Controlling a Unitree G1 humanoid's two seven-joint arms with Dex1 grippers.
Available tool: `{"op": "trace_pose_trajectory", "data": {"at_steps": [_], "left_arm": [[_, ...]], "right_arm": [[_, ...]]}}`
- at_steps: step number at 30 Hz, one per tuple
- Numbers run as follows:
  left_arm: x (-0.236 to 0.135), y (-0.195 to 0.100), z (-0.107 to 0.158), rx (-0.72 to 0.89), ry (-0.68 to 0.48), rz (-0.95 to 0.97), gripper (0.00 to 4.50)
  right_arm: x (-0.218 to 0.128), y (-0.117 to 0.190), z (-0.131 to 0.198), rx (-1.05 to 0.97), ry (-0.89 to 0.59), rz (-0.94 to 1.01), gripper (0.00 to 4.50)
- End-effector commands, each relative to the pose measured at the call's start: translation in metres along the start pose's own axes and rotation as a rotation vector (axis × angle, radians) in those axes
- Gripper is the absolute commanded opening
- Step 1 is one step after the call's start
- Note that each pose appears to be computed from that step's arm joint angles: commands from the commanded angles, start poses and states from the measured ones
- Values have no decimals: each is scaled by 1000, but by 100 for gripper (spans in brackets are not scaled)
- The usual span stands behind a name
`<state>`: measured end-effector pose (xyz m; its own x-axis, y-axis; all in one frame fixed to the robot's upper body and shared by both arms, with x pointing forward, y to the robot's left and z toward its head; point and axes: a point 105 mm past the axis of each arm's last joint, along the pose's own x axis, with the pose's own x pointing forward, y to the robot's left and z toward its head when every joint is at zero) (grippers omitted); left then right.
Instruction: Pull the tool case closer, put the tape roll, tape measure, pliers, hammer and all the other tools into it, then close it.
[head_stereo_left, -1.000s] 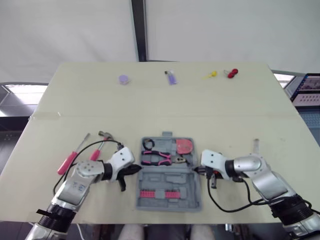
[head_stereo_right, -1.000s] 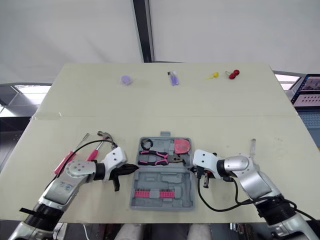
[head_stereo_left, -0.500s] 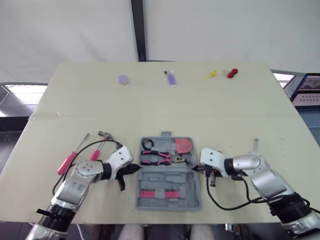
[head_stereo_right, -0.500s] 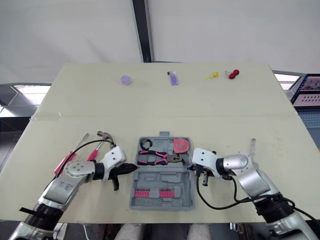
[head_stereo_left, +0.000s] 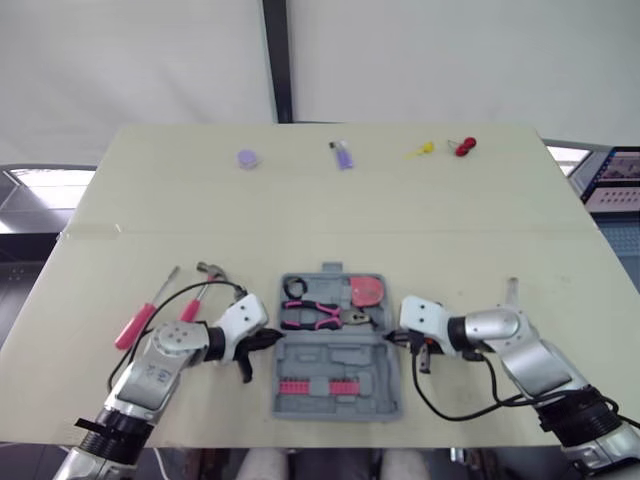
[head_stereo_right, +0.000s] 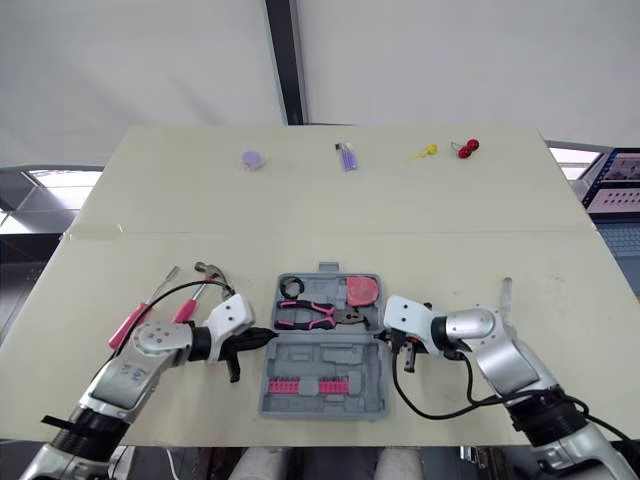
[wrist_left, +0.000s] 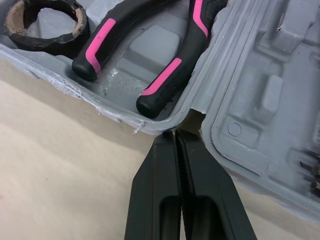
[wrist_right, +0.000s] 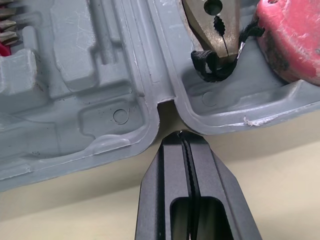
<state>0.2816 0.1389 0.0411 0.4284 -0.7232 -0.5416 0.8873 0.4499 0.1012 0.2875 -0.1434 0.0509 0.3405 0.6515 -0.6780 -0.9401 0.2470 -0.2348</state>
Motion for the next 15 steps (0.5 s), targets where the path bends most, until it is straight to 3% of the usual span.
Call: {"op": "trace_pose_trajectory", "data": {"at_steps": [1, 15], "left_arm": [[0, -7, 9, 17, -34, -31, 14], [0, -5, 8, 22, -30, -22, 14]], "right_arm": [[-1, 2, 7, -19, -16, 8, 0], [0, 5, 7, -17, -14, 22, 0]]}}
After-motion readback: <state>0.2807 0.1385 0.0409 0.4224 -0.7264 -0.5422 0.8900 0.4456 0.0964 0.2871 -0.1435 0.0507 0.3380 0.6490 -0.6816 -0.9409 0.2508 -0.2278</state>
